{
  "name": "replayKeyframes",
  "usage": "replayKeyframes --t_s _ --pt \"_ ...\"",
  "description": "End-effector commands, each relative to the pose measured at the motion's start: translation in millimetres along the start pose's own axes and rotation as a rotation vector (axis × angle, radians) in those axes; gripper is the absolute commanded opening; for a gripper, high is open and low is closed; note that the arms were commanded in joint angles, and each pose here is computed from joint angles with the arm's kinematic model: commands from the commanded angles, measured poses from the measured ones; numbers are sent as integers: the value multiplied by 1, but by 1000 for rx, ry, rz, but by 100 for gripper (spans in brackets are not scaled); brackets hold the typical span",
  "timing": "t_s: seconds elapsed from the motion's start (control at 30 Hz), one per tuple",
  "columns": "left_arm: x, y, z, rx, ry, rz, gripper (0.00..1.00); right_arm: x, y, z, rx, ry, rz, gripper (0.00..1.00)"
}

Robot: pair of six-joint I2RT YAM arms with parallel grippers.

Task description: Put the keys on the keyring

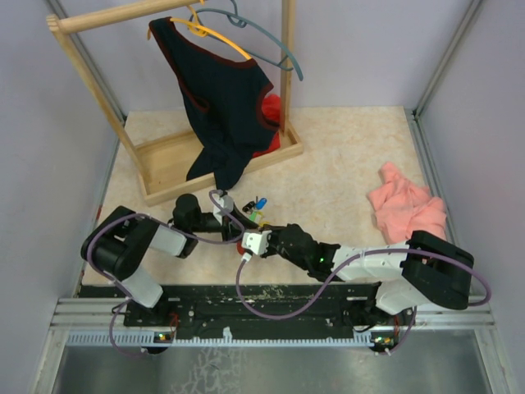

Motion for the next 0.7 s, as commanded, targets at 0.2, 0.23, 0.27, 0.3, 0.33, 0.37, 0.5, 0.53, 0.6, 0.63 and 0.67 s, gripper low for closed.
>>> replayKeyframes --t_s 0.2,0.23,0.27,0.3,0.33,0.37,0.5,0.53,0.6,0.63,0.67 --pt "0 1 -4 -82 -4 -16 29 25 3 -11 -42 32 -81 0" --pt "0 2 -4 -81 -5 -15 25 25 2 -11 -43 32 -77 0" --pt "0 2 -4 -81 -3 -15 20 25 2 -11 -47 32 -75 0" --pt "-1 1 -4 -79 -6 -12 17 24 1 -12 -51 32 -73 0" --pt "0 1 -4 -78 -6 -12 9 24 1 -12 -56 33 -69 0" --pt "0 1 -4 -75 -5 -13 2 23 0 -13 -59 34 -68 0" --pt "3 0 -3 -35 -8 -8 0 18 -6 -12 -63 58 -46 0" --pt "3 -1 -1 -15 -10 -5 0 16 -8 -12 -67 66 -40 0" --pt "5 -2 3 47 -19 3 0 12 -13 -11 -70 80 -23 0" --pt "6 -3 5 80 -22 3 0 10 -15 -11 -69 87 -13 0" --pt "10 -3 6 110 -22 -4 0 7 -16 -9 -68 87 4 0"
Point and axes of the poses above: each gripper's point midway between its finger pads, its own y axis out along the fingers, its own z axis along the line the jaws close on, x = y × z, the point moved 7 cm from there along -y, back along the fingers, and after that the axes turned 9 degrees about y, right-handed, at the moved point
